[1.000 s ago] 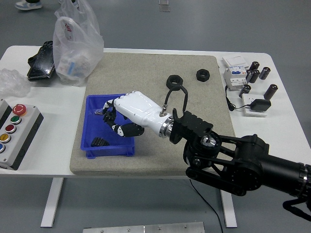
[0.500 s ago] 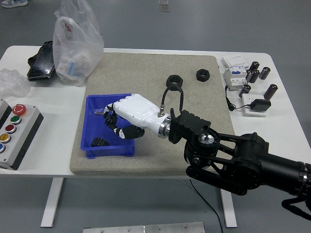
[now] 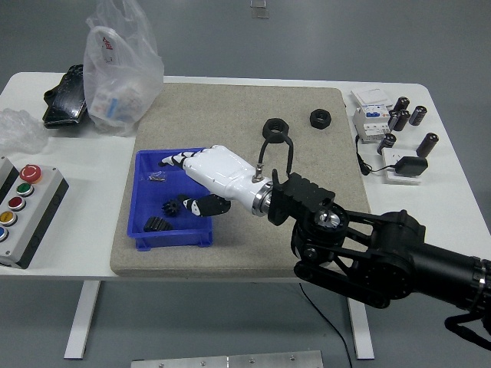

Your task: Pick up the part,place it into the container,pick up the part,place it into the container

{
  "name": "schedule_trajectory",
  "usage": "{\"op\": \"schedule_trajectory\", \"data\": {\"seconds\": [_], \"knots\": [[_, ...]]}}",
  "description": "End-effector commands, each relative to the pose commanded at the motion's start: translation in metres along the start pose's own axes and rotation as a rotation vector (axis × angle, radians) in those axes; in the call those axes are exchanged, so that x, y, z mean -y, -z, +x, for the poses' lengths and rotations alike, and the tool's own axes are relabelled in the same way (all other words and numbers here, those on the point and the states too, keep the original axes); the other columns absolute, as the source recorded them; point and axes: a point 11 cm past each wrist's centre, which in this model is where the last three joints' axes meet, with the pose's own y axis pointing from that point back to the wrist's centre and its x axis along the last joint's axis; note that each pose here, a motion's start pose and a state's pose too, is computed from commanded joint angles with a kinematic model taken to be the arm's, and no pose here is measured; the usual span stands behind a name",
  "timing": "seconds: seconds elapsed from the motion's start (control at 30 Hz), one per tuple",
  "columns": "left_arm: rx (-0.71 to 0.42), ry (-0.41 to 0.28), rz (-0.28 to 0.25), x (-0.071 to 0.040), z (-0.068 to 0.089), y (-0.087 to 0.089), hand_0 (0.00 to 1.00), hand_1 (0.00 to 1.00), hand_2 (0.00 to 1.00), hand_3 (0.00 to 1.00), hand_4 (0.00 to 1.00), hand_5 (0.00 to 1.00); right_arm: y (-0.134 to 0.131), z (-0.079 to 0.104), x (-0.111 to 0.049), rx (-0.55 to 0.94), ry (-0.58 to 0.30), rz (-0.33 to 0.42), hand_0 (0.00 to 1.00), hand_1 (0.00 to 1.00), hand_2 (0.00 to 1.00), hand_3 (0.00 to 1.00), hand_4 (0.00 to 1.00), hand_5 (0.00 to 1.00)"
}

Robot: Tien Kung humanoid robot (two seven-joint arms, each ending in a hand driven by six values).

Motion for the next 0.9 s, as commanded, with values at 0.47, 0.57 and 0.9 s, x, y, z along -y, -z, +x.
{"op": "schedule_trajectory", "data": {"seconds": [0.47,0.57,0.9], "knots": [[-0.003,-0.003,0.009,0.0,0.001,0.001,0.835,0.775,0.781,0.866,0.849,0.504,-0.069,0.047,-0.031,0.226,-0.345,-0.201,0.407,0.5,0.757,0.817,0.604,0.213],[-0.003,-0.005,0.008,0.0,0.001,0.001,0.835,0.775,0.781,0.866,0.848,0.503,-0.093,0.051,-0.044,0.312,-0.418,-0.253,0.375,0.467,0.733,0.781,0.615,0.21],[0.002,-0.005,0.007,0.0,0.001,0.002,0.835,0.775,0.781,0.866,0.848,0.503,-0.154,0.063,-0.091,0.6,-0.63,-0.314,0.373,0.472,0.698,0.711,0.614,0.202]]}}
